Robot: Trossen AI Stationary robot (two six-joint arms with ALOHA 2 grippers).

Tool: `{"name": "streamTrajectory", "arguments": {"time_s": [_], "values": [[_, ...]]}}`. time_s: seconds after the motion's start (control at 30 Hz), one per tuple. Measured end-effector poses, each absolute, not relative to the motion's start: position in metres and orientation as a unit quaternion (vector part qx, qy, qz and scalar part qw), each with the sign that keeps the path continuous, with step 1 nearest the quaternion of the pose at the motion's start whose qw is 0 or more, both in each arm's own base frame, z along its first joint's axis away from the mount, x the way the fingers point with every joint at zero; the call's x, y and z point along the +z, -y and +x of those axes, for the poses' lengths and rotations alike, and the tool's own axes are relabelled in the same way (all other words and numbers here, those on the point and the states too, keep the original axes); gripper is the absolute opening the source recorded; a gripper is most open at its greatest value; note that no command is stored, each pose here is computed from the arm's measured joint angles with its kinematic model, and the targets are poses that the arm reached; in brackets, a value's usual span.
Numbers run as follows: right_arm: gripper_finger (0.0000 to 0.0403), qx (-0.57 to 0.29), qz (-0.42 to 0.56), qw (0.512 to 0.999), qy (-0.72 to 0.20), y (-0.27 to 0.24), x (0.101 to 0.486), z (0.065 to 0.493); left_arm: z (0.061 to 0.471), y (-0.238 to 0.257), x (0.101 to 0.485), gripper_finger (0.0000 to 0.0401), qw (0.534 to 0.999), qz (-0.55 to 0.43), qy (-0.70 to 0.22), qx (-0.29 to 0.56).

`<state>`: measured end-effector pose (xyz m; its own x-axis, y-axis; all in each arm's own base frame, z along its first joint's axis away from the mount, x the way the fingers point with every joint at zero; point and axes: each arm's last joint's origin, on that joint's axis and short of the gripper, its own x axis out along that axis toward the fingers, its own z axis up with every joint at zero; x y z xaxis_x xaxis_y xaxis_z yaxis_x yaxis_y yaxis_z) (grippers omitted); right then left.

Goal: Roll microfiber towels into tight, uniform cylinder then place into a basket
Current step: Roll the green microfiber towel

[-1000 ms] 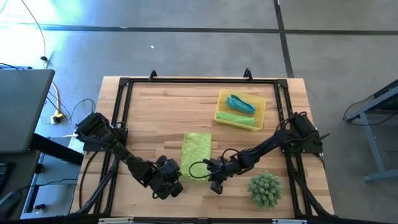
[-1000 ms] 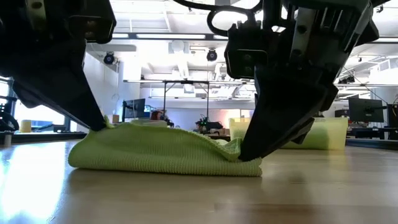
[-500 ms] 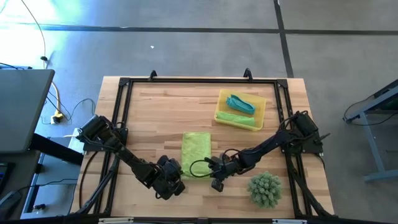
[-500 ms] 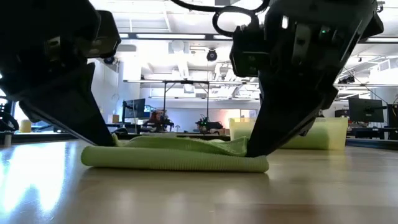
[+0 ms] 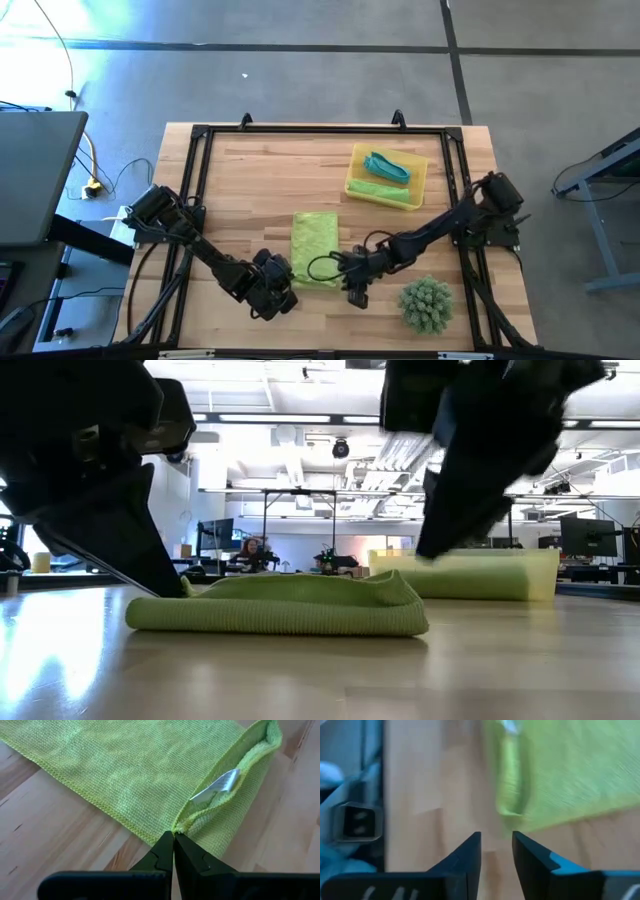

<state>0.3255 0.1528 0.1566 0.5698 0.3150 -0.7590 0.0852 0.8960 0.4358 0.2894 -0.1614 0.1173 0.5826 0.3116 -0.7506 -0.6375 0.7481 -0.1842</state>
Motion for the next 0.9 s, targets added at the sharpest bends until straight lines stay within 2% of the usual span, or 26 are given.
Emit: {"name": "streamTrajectory", "arguments": {"time_s": [0.1, 0.3, 0.47, 0.73, 0.9], "values": [[0.0102, 0.107, 0.162, 0.888, -0.416, -0.166, 0.165, 0.323, 0.290, 0.160, 0.117, 0.0000, 0.860, -0.223, -0.365, 0.277], [0.0103, 0.094, 0.076, 0.932, -0.340, -0.188, 0.155, 0.328, 0.291, 0.159, 0.117, 0.0000, 0.858, -0.226, -0.367, 0.278], [0.0103, 0.111, 0.093, 0.929, -0.340, -0.187, 0.142, 0.336, 0.291, 0.159, 0.117, 0.0000, 0.858, -0.226, -0.368, 0.277], [0.0103, 0.038, 0.080, 0.919, -0.383, -0.167, 0.122, 0.341, 0.290, 0.159, 0.117, 0.0000, 0.857, -0.224, -0.371, 0.278], [0.0103, 0.031, 0.071, 0.917, -0.392, -0.162, 0.122, 0.340, 0.290, 0.160, 0.117, 0.0000, 0.857, -0.225, -0.373, 0.275]]}}
